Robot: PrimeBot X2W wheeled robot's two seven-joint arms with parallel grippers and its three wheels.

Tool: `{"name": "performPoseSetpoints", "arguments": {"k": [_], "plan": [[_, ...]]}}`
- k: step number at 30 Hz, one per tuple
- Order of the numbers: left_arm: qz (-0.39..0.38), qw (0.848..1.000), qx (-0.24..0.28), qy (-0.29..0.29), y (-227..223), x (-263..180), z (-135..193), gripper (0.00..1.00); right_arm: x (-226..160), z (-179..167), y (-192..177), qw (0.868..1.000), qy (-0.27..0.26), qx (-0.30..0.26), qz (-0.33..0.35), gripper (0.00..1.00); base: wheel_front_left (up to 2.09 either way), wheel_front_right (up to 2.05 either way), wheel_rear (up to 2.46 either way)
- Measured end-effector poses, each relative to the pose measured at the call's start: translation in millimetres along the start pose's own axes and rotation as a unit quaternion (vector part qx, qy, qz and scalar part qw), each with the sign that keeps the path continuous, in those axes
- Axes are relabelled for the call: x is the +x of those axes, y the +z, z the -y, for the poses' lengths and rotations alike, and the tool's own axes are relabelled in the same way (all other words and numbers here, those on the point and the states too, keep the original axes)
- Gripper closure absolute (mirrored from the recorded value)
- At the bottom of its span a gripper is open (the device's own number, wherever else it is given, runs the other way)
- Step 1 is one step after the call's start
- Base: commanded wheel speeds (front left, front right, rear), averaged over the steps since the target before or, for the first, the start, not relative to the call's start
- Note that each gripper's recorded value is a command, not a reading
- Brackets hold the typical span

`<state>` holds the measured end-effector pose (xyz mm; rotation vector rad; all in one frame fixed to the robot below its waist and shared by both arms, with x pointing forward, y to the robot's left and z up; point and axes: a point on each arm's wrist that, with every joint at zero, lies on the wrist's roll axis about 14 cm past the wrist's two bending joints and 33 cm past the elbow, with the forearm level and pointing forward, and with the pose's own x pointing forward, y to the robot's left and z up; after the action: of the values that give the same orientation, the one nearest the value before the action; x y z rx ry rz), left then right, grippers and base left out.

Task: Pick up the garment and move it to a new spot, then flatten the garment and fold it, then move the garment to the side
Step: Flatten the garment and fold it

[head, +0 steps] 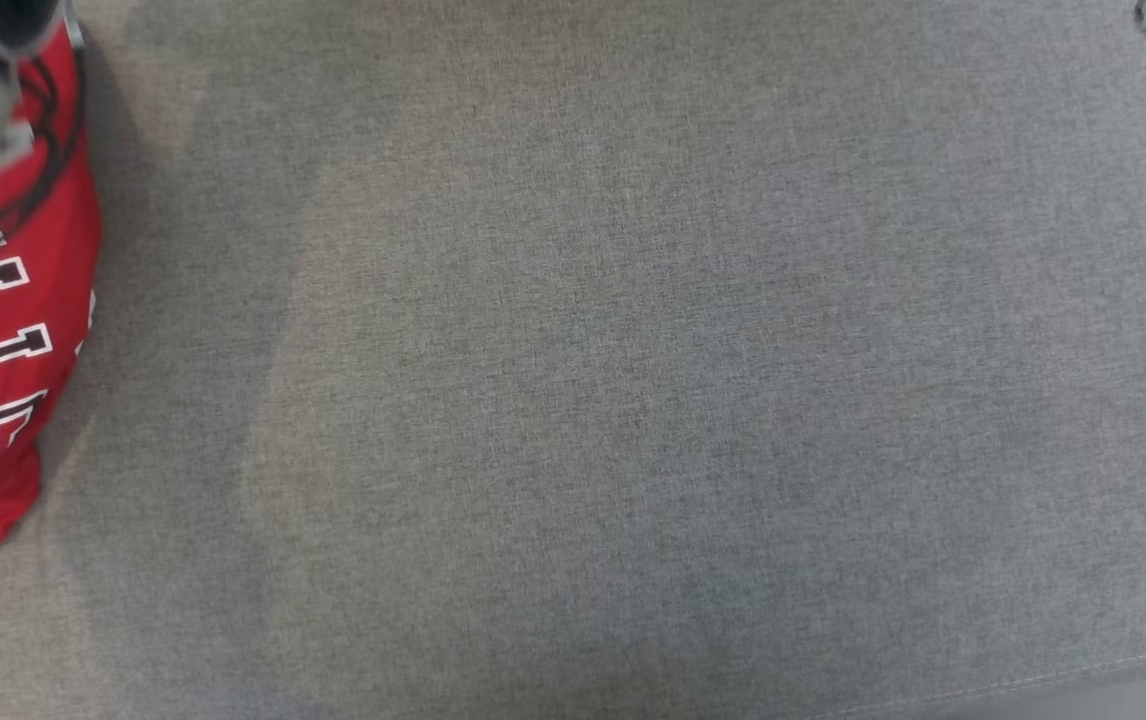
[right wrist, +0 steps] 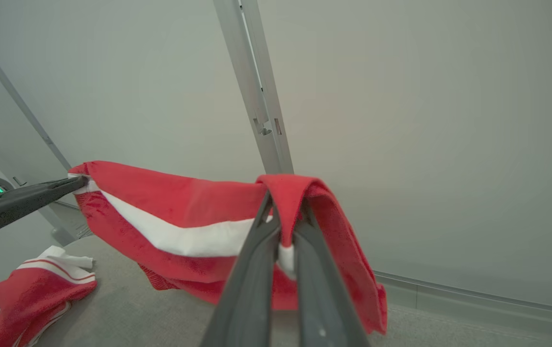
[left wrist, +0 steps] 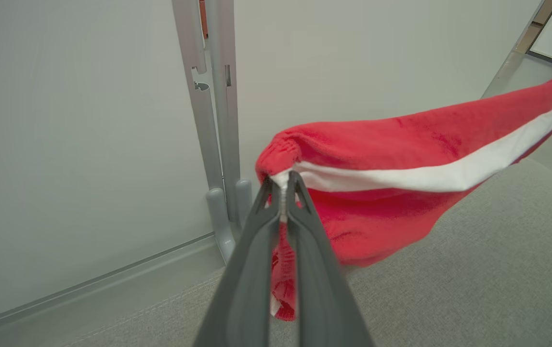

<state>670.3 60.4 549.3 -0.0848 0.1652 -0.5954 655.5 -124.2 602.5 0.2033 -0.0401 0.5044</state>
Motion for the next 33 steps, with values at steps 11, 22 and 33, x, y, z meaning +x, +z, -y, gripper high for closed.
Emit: {"name": "performPoseSetpoints", "arguments": {"k": [11, 22, 33], "plan": [[-0.156, 0.981, -0.114, -0.028, -120, -87, 44, 1.0, -115, -31, -107, 0.98, 0.018, 0.062, -0.187, 1.0, 0.0, 0.0, 0.0], [-0.242, 0.954, -0.166, -0.062, -147, -187, 118, 1.0, -223, -66, -119, 0.949, 0.011, 0.136, -0.284, 1.0, 0.0, 0.0, 0.0], [-0.257, 0.941, -0.192, -0.103, -121, -247, 174, 1.0, -279, -73, -88, 0.95, -0.008, 0.159, -0.269, 1.0, 0.0, 0.0, 0.0]]}}
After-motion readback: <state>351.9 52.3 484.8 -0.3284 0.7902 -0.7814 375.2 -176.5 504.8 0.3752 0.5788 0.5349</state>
